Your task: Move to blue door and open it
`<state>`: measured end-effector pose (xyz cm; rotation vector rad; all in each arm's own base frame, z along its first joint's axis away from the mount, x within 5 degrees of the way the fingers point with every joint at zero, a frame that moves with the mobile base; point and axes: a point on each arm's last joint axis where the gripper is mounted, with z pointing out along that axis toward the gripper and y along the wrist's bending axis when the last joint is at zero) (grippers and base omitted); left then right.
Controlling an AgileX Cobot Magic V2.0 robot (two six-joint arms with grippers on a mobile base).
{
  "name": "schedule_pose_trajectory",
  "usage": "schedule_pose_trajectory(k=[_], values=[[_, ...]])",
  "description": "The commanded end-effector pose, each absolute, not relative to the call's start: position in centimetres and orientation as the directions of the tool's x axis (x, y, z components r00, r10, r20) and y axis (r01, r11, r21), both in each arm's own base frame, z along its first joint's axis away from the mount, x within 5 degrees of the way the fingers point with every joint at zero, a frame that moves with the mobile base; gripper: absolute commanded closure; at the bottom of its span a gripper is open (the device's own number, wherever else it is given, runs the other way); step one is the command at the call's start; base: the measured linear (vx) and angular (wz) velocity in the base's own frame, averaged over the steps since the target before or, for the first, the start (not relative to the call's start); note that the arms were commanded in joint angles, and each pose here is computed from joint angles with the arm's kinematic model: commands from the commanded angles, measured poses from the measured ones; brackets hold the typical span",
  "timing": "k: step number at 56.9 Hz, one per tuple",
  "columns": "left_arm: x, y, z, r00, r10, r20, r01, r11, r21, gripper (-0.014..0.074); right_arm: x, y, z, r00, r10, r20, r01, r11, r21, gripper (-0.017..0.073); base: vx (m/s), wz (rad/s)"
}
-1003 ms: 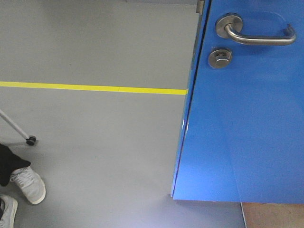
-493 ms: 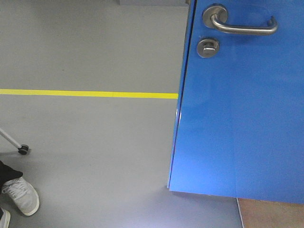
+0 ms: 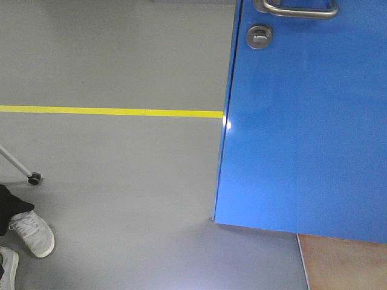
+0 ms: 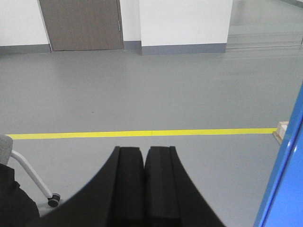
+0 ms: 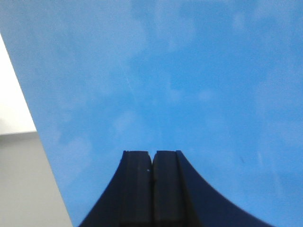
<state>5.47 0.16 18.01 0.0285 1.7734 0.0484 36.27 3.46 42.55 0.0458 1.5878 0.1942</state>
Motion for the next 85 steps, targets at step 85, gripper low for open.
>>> schedule_pose_trajectory(k=[85], values=[[5.4, 0.1, 19.7, -0.079, 0.038, -0.996, -0.002, 0.999, 0.038, 0.0521, 26.7, 2.6, 49.8, -0.001, 0.138, -0.990, -0.116, 0.984, 0.137, 0.0547, -0.11, -0.05]])
